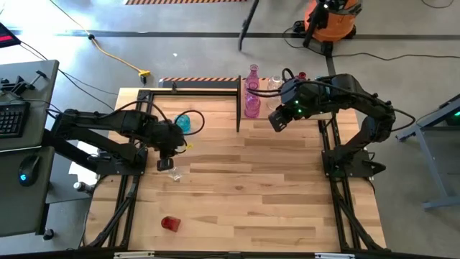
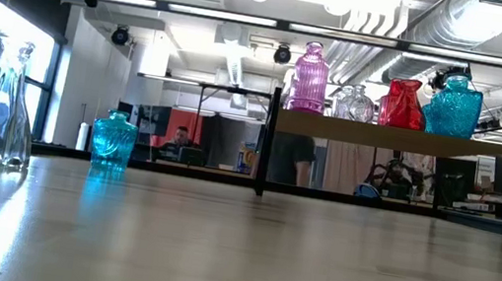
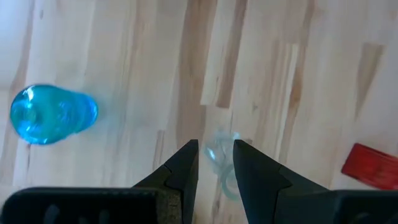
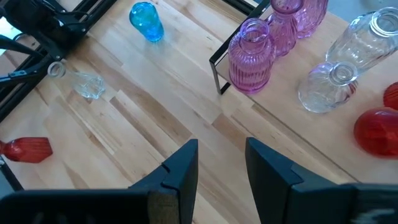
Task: Sort vases onto shelf
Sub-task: Put the transparent vase on the shelf aligned with the other transparent vase
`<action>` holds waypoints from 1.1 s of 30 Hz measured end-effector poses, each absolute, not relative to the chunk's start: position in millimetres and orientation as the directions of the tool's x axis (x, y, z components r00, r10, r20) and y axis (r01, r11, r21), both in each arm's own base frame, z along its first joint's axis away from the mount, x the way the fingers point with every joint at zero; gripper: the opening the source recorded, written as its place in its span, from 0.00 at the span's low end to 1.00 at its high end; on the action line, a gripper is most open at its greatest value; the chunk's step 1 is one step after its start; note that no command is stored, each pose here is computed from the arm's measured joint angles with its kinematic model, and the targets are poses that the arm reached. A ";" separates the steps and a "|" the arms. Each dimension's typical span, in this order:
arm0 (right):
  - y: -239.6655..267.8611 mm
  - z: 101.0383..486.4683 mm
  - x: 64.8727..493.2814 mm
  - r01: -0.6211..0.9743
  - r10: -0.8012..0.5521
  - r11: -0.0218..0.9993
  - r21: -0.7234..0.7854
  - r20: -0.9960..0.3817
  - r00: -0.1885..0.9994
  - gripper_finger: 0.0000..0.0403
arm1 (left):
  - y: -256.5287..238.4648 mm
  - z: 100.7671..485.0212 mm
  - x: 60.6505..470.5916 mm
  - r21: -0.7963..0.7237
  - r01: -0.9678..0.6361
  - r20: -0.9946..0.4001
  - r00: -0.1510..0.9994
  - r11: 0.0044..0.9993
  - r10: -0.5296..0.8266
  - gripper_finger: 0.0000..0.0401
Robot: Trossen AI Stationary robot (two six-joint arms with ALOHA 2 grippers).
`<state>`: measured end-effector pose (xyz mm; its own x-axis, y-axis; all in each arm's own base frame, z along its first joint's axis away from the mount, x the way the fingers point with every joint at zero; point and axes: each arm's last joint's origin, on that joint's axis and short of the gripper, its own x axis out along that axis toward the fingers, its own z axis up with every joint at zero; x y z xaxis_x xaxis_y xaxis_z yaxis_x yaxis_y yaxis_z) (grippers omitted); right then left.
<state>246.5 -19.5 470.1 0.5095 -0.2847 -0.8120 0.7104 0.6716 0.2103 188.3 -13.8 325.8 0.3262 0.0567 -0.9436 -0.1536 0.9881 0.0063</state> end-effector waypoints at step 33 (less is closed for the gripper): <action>-14.0 470.0 247.1 0.688 -0.279 0.699 0.195 -0.811 0.514 0.28 | -34.3 280.3 173.6 0.051 -0.155 -0.987 0.141 0.987 0.073 0.22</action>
